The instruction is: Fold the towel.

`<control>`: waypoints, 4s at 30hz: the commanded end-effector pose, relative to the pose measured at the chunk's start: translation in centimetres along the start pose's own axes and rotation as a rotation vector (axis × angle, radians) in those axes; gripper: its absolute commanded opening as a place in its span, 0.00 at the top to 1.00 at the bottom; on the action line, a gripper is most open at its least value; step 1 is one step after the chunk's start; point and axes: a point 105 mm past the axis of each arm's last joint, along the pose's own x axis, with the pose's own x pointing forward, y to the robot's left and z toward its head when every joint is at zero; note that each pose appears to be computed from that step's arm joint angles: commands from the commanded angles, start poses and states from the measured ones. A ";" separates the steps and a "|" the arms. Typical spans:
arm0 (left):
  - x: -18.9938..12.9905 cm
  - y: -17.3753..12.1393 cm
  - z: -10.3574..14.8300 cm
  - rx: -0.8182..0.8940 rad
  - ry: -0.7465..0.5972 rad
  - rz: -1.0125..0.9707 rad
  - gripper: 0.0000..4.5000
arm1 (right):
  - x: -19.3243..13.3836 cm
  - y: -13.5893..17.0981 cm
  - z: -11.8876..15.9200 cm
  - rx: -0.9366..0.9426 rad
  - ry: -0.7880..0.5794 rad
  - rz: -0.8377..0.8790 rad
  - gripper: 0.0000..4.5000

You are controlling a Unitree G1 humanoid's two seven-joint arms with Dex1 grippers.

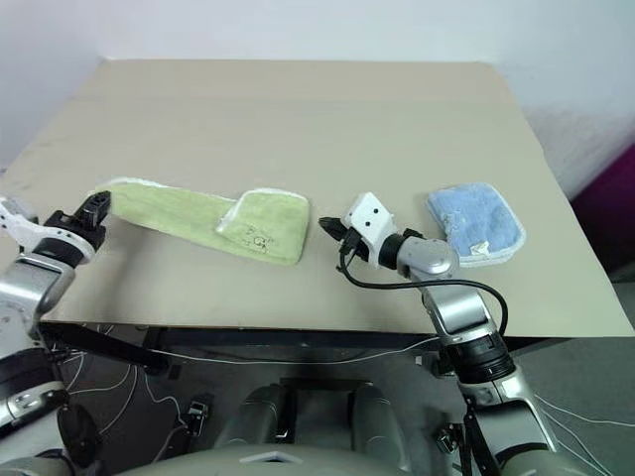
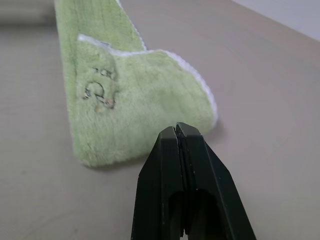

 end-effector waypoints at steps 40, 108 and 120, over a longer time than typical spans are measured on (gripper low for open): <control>-1.1 -12.8 -16.4 0.763 0.638 -0.746 0.16 | 0.1 -1.4 2.4 -0.045 -0.073 -0.085 1.00; 1.7 -4.3 -16.2 0.246 1.010 -0.516 0.01 | 2.1 1.1 2.3 0.086 -0.098 -0.039 1.00; 0.9 -5.7 -17.3 0.168 1.023 -0.569 0.66 | 2.3 1.7 2.2 0.082 -0.090 -0.032 1.00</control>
